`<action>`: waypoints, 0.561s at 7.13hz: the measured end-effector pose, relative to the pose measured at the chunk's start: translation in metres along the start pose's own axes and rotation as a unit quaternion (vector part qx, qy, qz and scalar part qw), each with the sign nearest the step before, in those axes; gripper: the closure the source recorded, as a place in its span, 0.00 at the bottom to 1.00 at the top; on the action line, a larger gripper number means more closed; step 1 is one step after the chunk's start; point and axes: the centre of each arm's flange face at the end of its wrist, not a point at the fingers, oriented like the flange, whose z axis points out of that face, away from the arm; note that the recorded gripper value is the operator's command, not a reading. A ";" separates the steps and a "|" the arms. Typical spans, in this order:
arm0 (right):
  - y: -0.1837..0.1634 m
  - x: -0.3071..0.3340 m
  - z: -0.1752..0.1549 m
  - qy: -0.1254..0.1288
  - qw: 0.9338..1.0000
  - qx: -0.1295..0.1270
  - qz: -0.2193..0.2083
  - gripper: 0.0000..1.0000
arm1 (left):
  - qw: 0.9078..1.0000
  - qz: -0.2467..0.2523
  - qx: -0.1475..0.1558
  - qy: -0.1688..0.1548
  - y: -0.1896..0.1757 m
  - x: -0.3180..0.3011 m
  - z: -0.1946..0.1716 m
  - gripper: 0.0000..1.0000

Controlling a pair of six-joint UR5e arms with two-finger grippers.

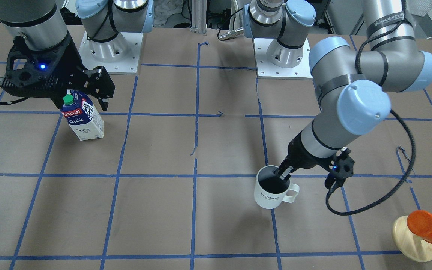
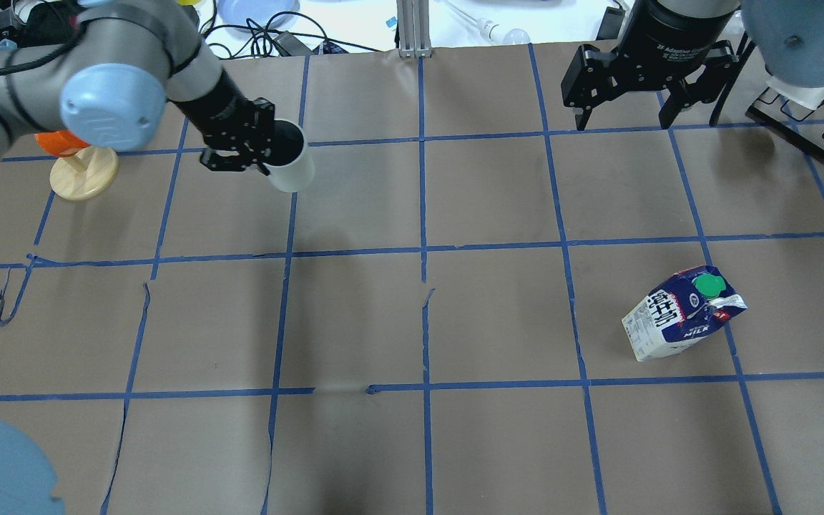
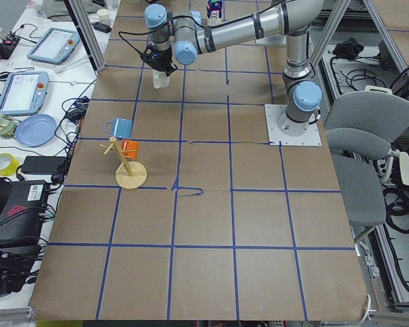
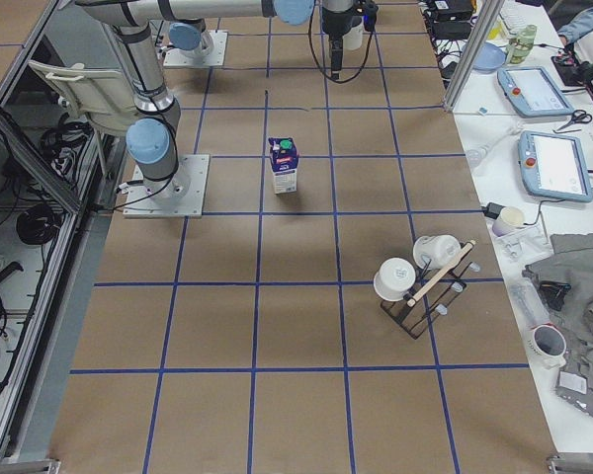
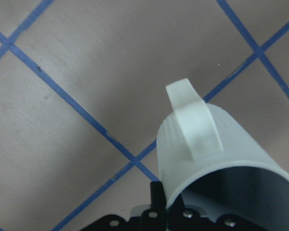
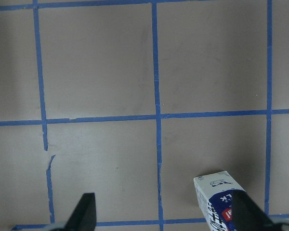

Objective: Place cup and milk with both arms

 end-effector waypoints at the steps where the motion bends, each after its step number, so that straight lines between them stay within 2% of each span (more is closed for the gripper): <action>1: 0.000 0.000 0.000 0.000 1.000 0.000 0.000 0.00 | 1.000 -0.018 -0.012 0.000 0.023 0.019 0.019 1.00; 4: 0.000 0.000 0.000 0.000 1.000 0.000 0.000 0.00 | 0.996 -0.078 -0.037 0.022 0.073 0.063 0.071 1.00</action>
